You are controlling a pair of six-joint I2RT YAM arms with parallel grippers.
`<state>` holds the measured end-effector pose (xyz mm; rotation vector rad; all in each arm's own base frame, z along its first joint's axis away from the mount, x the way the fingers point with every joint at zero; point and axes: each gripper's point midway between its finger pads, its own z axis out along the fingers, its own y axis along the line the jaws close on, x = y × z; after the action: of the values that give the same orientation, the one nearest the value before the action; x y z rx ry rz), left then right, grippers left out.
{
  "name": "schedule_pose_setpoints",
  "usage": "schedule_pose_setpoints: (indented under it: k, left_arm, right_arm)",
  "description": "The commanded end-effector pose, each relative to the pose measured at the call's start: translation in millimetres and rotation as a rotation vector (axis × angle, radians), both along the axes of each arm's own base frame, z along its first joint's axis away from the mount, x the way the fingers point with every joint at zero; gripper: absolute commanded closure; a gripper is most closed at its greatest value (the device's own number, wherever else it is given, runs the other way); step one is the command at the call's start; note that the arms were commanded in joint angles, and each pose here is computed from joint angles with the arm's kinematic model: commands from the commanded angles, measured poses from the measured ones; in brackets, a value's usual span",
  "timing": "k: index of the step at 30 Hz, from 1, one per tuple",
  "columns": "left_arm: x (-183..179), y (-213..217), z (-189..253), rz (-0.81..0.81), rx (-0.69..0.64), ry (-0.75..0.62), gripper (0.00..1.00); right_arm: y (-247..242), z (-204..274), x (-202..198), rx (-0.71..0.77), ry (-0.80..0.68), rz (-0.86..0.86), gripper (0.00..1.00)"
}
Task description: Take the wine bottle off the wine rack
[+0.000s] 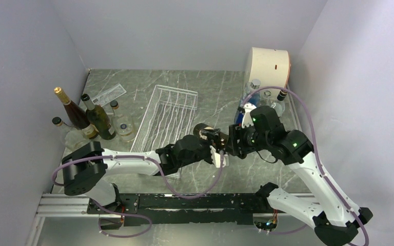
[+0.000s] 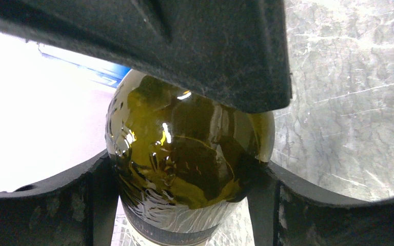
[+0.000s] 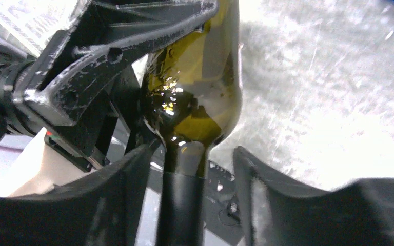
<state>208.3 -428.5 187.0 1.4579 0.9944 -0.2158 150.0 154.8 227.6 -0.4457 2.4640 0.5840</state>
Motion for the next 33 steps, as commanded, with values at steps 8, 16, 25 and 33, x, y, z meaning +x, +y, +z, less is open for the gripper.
schedule_pose_setpoints:
  k: [8, 16, 25, 33]
  left_arm:
    - [-13.6, 9.3, 79.3, 0.023, -0.369, 0.271, 0.88]
    - [-1.9, 17.2, 74.0, 0.049, -0.462, 0.562, 0.89]
    - [-0.1, 11.3, 47.6, 0.092, -0.432, 0.708, 0.90]
    - [-6.3, 7.5, 47.2, 0.075, -0.438, 0.771, 0.90]
  right_arm:
    - [10.5, 72.9, 64.6, 0.133, -0.315, -0.176, 0.15]
    - [25.4, 94.9, 70.4, 0.246, -0.432, -0.120, 0.14]
    - [41.1, 84.2, 83.3, 0.241, -0.445, -0.066, 0.15]
    - [59.2, 53.9, 83.0, 0.232, -0.382, 0.025, 0.45]
